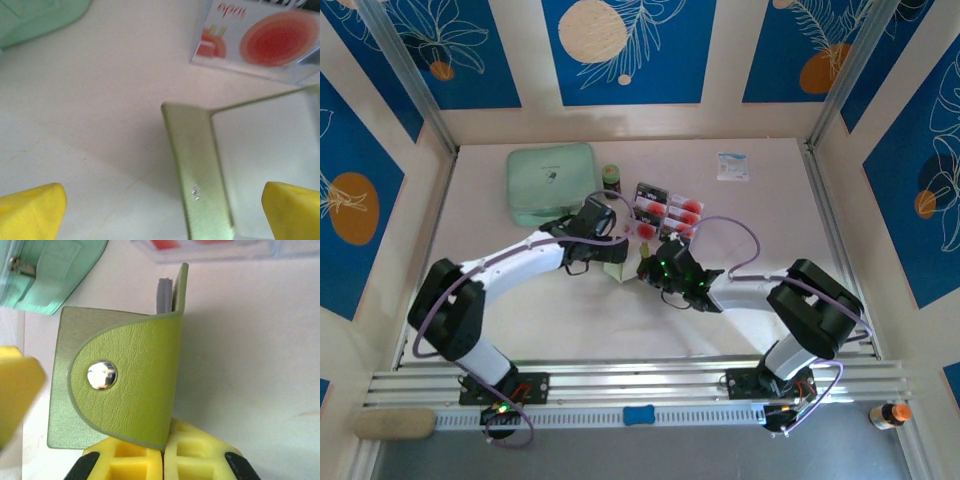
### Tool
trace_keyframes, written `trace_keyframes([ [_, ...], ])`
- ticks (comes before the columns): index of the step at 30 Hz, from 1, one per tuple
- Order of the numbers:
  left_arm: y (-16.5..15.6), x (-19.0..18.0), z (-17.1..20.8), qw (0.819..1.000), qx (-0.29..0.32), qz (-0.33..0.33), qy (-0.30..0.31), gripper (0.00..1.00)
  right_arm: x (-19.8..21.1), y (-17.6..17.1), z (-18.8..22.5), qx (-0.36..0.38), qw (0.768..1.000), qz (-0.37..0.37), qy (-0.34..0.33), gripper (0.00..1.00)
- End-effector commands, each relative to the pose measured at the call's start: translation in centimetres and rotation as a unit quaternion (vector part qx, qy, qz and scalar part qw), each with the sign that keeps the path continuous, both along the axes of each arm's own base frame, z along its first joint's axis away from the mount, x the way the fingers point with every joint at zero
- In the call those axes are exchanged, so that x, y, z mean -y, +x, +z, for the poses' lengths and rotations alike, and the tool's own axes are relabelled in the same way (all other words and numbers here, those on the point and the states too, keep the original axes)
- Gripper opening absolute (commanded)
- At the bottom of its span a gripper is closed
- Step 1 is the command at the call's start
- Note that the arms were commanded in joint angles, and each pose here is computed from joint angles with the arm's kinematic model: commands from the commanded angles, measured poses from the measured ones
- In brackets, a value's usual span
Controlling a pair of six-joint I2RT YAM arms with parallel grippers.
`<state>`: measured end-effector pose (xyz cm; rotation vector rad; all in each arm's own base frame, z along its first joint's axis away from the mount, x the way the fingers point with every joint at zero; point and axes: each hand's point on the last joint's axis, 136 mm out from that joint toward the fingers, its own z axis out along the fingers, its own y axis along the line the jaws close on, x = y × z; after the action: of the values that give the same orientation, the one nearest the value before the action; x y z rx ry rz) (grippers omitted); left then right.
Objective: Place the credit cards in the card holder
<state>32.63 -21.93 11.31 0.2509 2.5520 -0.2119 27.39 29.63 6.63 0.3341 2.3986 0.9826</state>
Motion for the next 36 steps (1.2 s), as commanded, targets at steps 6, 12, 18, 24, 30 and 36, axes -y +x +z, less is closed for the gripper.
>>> trace_keyframes([
  [6, -2.9, -0.5, -0.3, 0.998, -0.03, 0.031, -0.049, 1.0, -1.8, -2.2, 0.2, 0.0, 1.0, 0.024, 0.005, 0.0],
  [12, -4.2, -0.4, -1.0, 0.993, -0.026, 0.06, -0.102, 1.0, -2.3, -3.3, -0.9, -0.013, 1.0, 0.028, -0.003, 0.0],
  [18, -3.6, 0.8, 2.8, 0.978, 0.014, 0.076, -0.196, 1.0, -2.2, -3.8, -1.6, -0.02, 0.999, 0.029, -0.011, 0.0],
  [24, -3.3, 3.6, 4.5, 0.949, -0.008, 0.086, -0.302, 1.0, -2.1, -3.9, -1.8, -0.023, 0.999, 0.024, -0.014, 0.0],
  [30, -3.5, 5.1, 3.2, 0.918, -0.045, 0.116, -0.377, 1.0, -2.0, -3.9, -1.9, -0.025, 0.999, 0.021, -0.016, 0.0],
  [36, -4.2, 4.7, 0.5, 0.917, -0.067, 0.127, -0.372, 1.0, -1.7, -3.9, -2.2, -0.028, 0.999, 0.017, -0.016, 0.0],
])
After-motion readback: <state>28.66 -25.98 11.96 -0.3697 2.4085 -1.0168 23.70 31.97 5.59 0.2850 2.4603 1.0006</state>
